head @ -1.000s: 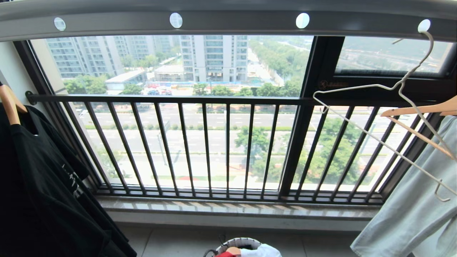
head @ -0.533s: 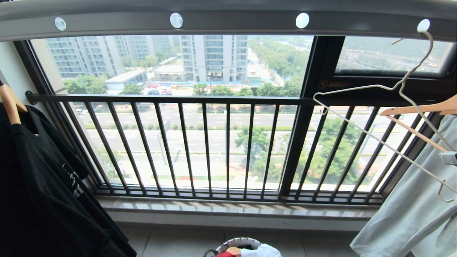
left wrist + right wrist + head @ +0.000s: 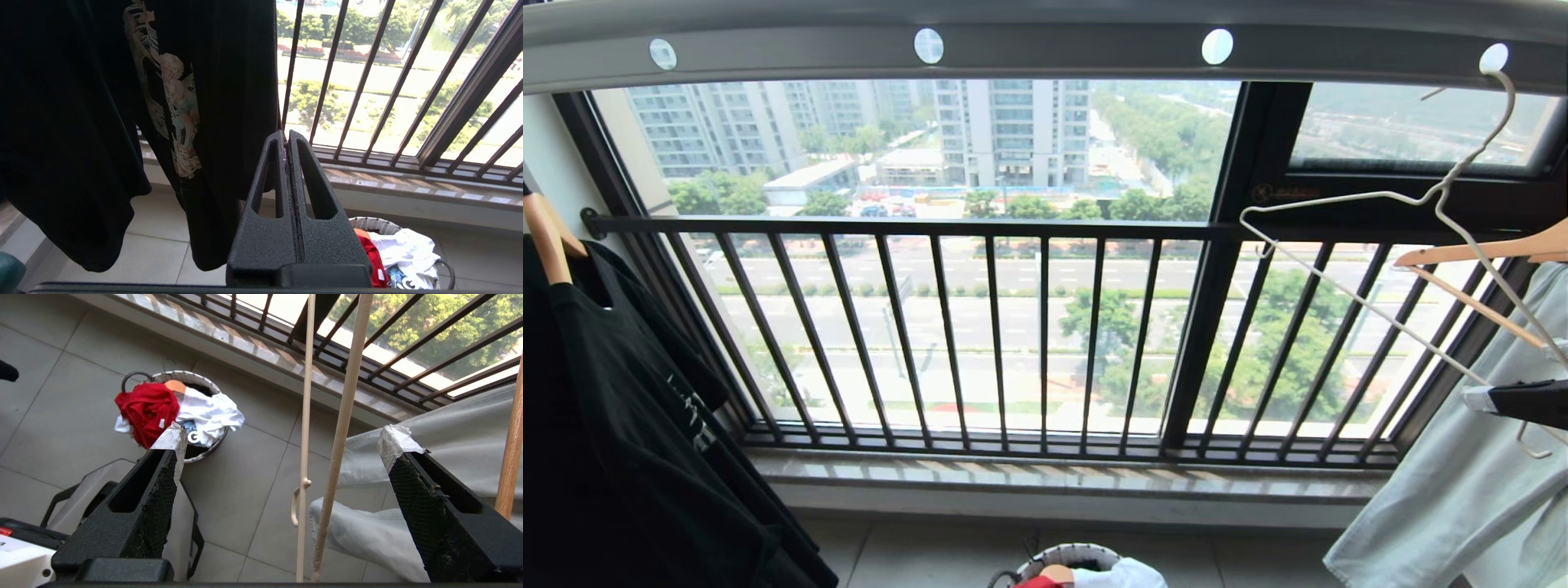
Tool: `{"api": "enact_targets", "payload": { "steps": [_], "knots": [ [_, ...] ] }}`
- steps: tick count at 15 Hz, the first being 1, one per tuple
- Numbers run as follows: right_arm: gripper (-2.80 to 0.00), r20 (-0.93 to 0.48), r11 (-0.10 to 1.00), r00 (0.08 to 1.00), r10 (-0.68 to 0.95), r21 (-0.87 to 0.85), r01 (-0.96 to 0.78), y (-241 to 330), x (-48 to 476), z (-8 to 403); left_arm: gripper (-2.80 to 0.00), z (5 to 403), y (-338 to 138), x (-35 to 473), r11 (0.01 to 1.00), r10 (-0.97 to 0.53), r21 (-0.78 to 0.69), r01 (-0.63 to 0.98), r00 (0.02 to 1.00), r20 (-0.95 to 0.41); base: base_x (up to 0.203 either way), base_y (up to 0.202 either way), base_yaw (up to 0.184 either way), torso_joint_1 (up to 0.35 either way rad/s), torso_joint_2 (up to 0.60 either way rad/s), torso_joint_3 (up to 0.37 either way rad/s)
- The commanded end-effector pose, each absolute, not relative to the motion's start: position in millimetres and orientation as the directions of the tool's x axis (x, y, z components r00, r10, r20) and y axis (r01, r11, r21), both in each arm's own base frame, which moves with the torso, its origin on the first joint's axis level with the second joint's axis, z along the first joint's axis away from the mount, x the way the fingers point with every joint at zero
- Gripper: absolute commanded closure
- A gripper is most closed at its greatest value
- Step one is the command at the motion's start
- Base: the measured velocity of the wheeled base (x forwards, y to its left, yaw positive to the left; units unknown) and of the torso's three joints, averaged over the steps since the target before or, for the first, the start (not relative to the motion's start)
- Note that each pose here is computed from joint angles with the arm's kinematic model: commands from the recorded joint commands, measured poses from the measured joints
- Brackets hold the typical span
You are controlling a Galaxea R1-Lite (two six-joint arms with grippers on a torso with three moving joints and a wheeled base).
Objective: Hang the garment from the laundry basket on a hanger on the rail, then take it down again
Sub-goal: Pick up the clothes rack on the clothesline
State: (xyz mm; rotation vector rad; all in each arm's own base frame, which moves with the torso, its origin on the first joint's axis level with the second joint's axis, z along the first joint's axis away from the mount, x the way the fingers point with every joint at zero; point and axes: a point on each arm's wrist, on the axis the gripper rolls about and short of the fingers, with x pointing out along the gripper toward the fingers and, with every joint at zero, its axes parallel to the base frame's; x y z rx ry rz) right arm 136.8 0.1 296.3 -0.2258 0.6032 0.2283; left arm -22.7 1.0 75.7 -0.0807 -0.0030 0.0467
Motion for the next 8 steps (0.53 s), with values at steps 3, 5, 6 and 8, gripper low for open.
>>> {"api": "enact_targets", "payload": {
  "steps": [3, 5, 6, 8],
  "knots": [
    [-2.8, -0.603, 0.955, 0.786, 0.137, -0.132, -0.267, -3, 146, 292, 0.0, 76, 1, -23, 0.996, 0.048, -0.081, -0.047, 0.999, 0.0, 0.0, 0.0, 0.0, 0.0, 0.0, 0.0],
    [-2.8, -0.606, 0.958, 0.785, 0.13, -0.128, -0.257, -5, 155, 286, 0.0, 76, 1, -23, 0.996, 0.048, -0.081, -0.047, 0.999, 0.002, 0.0, 0.0, 0.0, 0.0, 0.0, 0.0],
    [-2.8, -0.612, 0.961, 0.781, 0.122, -0.125, -0.248, -7, 158, 282, 0.0, 76, 1, -23, 0.996, 0.048, -0.081, -0.047, 0.999, 0.001, 0.0, 0.0, 0.0, 0.0, 0.0, 0.0],
    [-2.8, -0.617, 0.966, 0.78, 0.108, -0.12, -0.229, -11, 164, 277, 0.0, 76, 1, -23, 0.996, 0.048, -0.081, -0.047, 0.999, 0.001, 0.0, 0.0, 0.0, 0.0, 0.0, 0.0]
  ]
}}
